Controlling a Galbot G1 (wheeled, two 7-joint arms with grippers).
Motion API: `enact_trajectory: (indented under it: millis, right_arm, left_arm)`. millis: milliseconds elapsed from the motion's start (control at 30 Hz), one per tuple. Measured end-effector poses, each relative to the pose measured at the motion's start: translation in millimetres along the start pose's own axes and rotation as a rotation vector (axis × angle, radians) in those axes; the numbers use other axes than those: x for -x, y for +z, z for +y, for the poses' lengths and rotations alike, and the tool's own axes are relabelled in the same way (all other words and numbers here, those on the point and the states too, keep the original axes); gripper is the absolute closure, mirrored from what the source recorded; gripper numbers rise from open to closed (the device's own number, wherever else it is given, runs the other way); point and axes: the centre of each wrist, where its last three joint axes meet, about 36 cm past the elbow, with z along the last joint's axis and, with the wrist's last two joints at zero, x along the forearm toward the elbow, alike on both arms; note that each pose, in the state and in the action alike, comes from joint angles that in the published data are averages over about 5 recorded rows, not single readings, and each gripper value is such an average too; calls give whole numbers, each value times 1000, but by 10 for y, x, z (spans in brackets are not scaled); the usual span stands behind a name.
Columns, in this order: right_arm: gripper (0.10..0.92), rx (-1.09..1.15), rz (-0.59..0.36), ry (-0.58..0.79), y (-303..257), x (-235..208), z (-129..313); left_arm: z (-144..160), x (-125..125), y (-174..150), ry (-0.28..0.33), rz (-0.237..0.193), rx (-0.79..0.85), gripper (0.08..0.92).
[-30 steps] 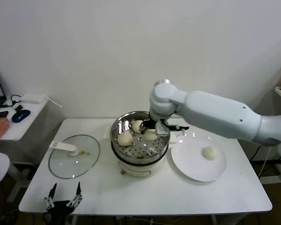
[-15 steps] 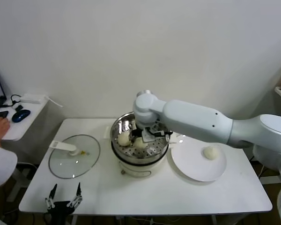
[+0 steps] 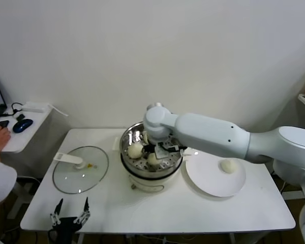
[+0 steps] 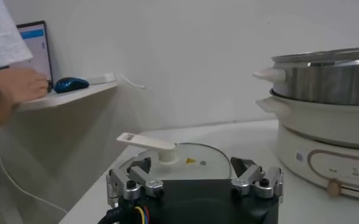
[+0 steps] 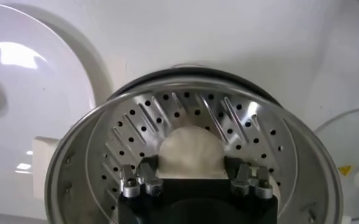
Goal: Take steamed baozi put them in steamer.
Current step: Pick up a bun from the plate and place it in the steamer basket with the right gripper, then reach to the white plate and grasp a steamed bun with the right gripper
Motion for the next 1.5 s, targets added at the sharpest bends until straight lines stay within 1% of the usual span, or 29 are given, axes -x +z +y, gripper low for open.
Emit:
enact_trajectory:
  millis: [400, 500, 600, 667, 1067, 1300, 1500]
  right_arm:
    - [313, -7, -16, -5, -65, 80, 27]
    - [279, -8, -18, -2, -71, 89, 26]
    - [224, -9, -20, 0, -75, 96, 25]
    - [206, -9, -23, 1, -76, 99, 24]
    - [199, 17, -29, 10, 35, -75, 64]
    - [200, 99, -45, 13, 223, -360, 285]
    - [200, 326, -84, 31, 478, -673, 716]
  left_arm:
    - [-13, 14, -2, 2, 1, -1, 177]
    - [-13, 13, -2, 1, 1, -1, 177]
    - [-13, 12, -2, 1, 1, -1, 177]
    - [-13, 12, -2, 1, 1, -1, 177]
    - [-8, 15, -9, -2, -2, -1, 177]
    - [-7, 30, -19, -1, -5, -1, 177]
    - [-10, 29, -16, 5, -5, -1, 177]
